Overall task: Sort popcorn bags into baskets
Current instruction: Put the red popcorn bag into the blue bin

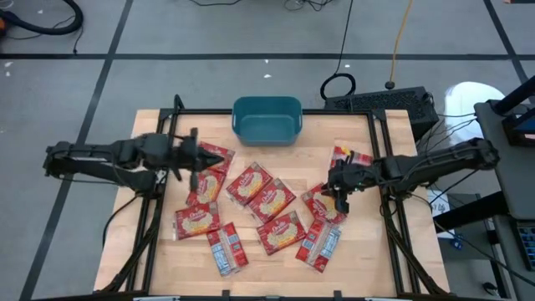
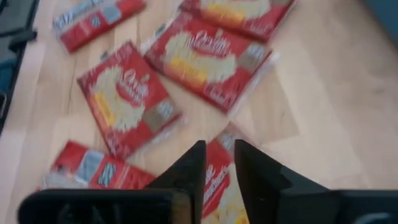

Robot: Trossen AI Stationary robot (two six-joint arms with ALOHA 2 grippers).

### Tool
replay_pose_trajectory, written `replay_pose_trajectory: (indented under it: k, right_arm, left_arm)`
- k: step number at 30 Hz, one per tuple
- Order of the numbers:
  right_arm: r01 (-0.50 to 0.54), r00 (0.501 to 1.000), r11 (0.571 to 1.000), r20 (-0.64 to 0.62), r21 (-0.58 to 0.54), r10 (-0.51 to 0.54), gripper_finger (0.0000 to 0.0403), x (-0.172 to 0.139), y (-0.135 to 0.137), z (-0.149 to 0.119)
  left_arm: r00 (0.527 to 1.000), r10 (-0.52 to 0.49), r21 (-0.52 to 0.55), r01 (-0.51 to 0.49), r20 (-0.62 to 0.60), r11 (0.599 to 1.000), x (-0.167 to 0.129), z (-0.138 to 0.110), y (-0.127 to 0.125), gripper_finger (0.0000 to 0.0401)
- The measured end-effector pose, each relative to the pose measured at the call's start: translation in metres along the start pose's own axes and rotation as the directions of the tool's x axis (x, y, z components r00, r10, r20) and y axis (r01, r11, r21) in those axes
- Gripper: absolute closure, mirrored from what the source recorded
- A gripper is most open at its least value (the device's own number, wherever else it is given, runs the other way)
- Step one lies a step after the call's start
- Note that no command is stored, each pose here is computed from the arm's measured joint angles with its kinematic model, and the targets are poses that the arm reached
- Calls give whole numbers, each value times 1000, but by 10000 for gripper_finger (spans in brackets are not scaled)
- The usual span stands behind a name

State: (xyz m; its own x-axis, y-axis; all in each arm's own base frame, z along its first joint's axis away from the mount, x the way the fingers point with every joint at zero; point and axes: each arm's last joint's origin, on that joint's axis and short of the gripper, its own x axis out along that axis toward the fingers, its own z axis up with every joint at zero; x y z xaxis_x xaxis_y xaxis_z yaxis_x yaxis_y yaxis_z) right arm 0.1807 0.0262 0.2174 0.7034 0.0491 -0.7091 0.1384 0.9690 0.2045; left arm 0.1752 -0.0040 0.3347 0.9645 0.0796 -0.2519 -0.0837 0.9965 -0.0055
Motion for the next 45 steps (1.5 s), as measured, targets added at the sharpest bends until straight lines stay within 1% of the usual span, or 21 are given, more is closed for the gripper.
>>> replay_pose_trajectory:
  k: [6,9,12,13,17,21,23,27,34,38,42,45]
  right_arm:
    - [-8,998,998,-65,-68,4,277,8,9,-23]
    - [-24,996,999,-82,-39,21,260,8,16,-30]
    - [-71,992,997,-103,-9,69,247,5,29,-37]
    - [-72,992,997,-107,-8,71,245,4,33,-41]
    - [-22,989,999,-150,-28,18,243,2,45,-56]
    - [41,972,999,-232,14,-37,242,3,50,-71]
    - [77,961,997,-267,10,-72,242,4,51,-78]
    - [120,939,993,-323,-11,-117,242,6,54,-88]
    - [176,917,984,-365,11,-160,241,13,58,-97]
    - [215,901,977,-388,6,-196,222,19,58,-101]
    - [245,883,969,-410,-12,-229,198,25,58,-105]
    - [223,892,975,-400,-18,-211,192,33,59,-109]
  left_arm:
    - [994,35,77,-27,-99,997,37,-11,-18,391]
    - [989,27,100,-12,-146,995,54,-20,-28,391]
    - [988,7,107,10,-155,994,69,-25,-37,391]
    - [988,2,110,15,-156,994,74,-27,-39,391]
    - [991,-7,134,24,-130,991,92,-31,-46,391]
    - [994,-8,166,27,-111,986,106,-36,-50,391]
    - [995,-8,180,25,-96,983,112,-37,-51,391]
    - [996,-9,194,25,-84,981,121,-40,-52,391]
    - [995,-8,184,26,-98,983,125,-44,-53,391]
    - [998,-12,188,24,-67,982,125,-41,-54,391]
    - [997,-12,203,26,-71,979,127,-43,-54,391]
    - [999,-14,208,23,-47,978,127,-40,-55,391]
